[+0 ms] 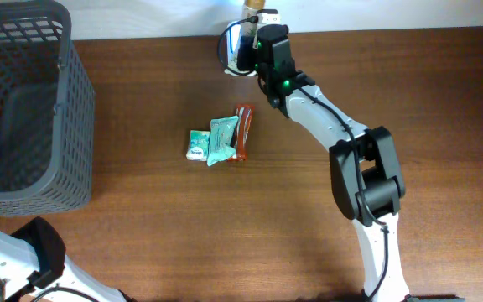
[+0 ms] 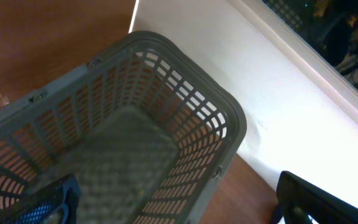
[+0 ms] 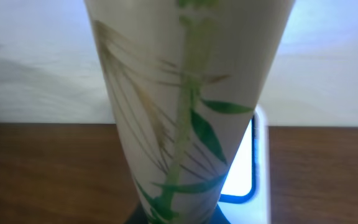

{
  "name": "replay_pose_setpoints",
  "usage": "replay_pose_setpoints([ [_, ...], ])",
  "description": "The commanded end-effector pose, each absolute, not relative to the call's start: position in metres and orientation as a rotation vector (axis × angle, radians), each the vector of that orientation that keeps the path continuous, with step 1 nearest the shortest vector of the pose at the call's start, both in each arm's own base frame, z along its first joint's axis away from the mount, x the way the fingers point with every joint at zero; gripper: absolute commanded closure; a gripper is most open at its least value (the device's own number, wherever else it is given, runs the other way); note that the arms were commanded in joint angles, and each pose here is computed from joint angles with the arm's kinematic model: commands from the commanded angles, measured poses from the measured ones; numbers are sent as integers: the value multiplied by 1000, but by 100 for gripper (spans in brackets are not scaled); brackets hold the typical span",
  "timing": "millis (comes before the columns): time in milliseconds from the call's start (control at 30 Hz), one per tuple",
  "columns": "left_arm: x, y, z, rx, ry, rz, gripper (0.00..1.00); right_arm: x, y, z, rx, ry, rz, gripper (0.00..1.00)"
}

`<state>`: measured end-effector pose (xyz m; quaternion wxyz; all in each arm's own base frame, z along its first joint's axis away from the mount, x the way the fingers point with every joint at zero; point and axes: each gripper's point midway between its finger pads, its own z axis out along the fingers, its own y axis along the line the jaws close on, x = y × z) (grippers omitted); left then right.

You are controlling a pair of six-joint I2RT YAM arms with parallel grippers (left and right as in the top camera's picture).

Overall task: Scan the item barcode
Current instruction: 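Move the white tube right and drop it at the table's right edge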

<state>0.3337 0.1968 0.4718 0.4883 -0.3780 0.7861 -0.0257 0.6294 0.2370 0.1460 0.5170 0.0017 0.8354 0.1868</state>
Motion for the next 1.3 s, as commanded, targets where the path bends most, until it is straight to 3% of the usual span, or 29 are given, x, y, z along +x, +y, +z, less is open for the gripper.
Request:
replay_pose_setpoints([
  [0, 331, 196, 475, -906, 1907, -57, 1, 640, 140, 237, 281, 1885, 425, 96],
  [67, 331, 196, 475, -906, 1906, -57, 1, 634, 82, 248, 398, 1913, 374, 96],
  [133, 331, 196, 475, -906, 1907, -57, 1, 607, -27, 241, 597, 2003, 230, 96],
  [233, 331, 196, 475, -906, 1907, -57, 1, 550, -151, 194, 943, 2133, 79, 96],
  [300, 331, 196, 475, -906, 1906, -57, 1, 490, -229, 154, 1313, 2147, 18, 96],
  [400, 331, 196, 475, -906, 1907, -57, 1, 421, -293, 119, 1615, 2134, -49, 96],
  [500, 331, 196, 475, -906, 1907, -57, 1, 381, -320, 98, 1753, 2120, -74, 94],
  [533, 331, 196, 475, -906, 1907, -57, 1, 375, -321, 95, 1765, 2129, -77, 69],
  [567, 331, 196, 475, -906, 1907, -57, 1, 375, -321, 95, 1754, 2141, -77, 55],
  [600, 331, 196, 475, -906, 1907, -57, 1, 379, -318, 98, 1713, 2166, -56, 38],
  [667, 331, 196, 475, -906, 1907, -57, 1, 388, -309, 115, 1658, 2159, 37, 19],
  [800, 331, 196, 475, -906, 1907, -57, 1, 424, -260, 181, 1342, 2172, 346, 17],
  [933, 331, 196, 475, -906, 1906, -57, 1, 465, -118, 241, 646, 2263, 876, 13],
  [1067, 331, 196, 475, -906, 1906, -57, 1, 469, 21, 213, 253, 2487, 990, 7],
  [1267, 331, 196, 475, -906, 1907, -57, 1, 461, 188, 124, -16, 2733, 1069, 8],
])
